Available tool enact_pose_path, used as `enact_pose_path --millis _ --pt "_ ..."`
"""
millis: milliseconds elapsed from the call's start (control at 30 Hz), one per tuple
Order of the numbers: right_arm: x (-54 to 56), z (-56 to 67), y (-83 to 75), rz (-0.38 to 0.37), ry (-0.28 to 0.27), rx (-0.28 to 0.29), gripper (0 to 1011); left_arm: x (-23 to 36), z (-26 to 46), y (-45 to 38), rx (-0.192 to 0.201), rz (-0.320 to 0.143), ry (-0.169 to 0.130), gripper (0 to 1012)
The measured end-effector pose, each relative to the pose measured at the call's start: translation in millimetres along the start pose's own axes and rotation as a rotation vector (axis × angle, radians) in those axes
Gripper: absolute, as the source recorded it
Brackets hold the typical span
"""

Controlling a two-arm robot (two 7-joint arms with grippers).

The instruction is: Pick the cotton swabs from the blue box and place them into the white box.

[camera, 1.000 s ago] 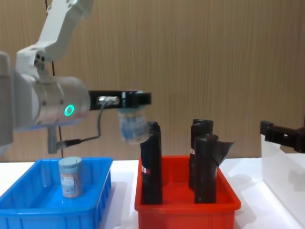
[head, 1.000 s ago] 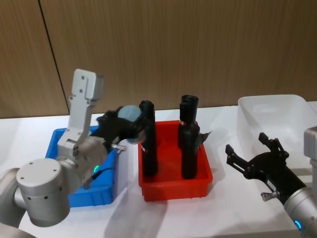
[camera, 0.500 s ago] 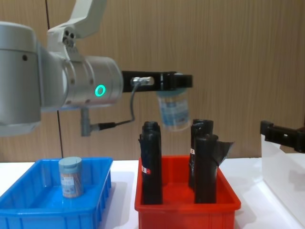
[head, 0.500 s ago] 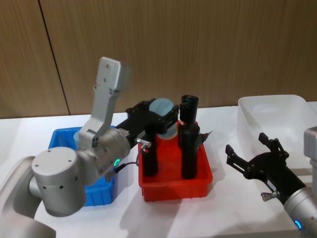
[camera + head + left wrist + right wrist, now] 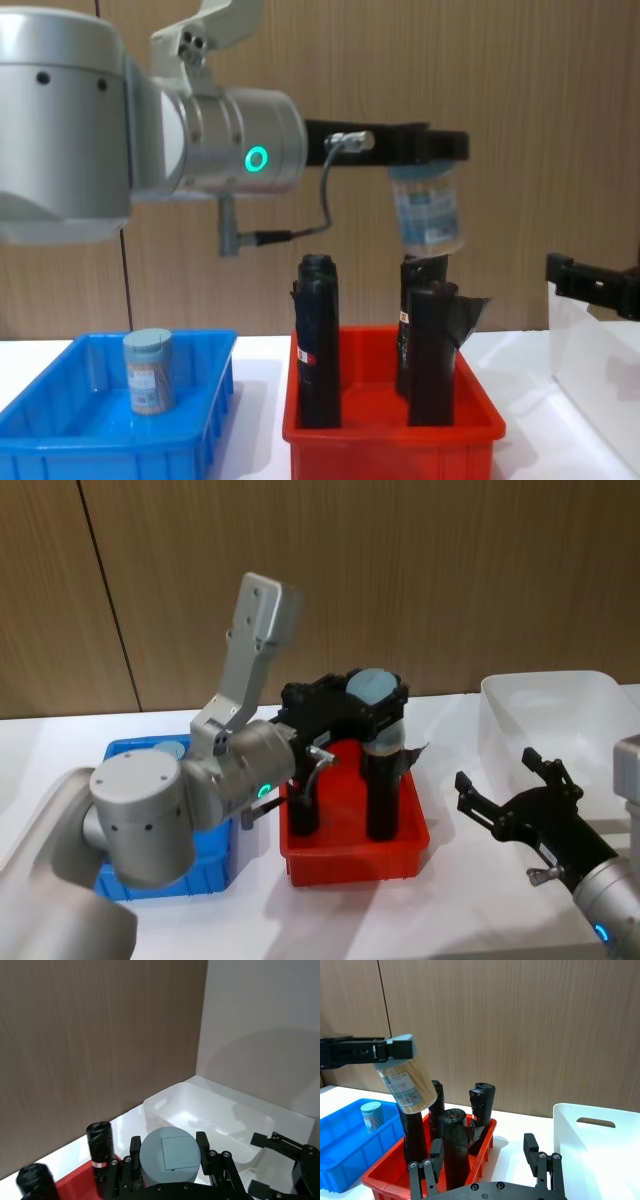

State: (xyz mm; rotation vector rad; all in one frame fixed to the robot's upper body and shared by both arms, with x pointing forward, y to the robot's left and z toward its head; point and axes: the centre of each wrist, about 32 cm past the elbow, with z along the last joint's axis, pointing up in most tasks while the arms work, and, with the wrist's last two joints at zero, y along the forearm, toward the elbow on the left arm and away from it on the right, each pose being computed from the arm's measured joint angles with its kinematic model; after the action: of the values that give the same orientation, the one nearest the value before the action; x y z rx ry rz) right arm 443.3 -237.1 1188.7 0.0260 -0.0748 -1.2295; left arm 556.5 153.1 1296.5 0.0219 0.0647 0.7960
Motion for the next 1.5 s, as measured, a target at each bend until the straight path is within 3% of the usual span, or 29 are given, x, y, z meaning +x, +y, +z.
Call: enact_pose_path --millis 367,700,1033,1500 --pt "0.0 0.0 0.0 0.0 0.0 0.0 1002 2.9 19.7 -15.0 0.021 -0.079 -0.008 668" --pt "0.0 0.0 0.0 0.0 0.0 0.0 1002 4.4 30.4 -22.5 0.036 -0.115 -0.013 668" --pt "0.3 1.3 1.3 0.007 0.0 -0.003 1002 5.0 35.2 -25.7 0.042 -0.131 -0.016 668" --pt "3.4 17.3 17.6 0.079 0.016 -0.031 1002 5.3 38.3 -27.6 0.046 -0.14 -0.018 668"
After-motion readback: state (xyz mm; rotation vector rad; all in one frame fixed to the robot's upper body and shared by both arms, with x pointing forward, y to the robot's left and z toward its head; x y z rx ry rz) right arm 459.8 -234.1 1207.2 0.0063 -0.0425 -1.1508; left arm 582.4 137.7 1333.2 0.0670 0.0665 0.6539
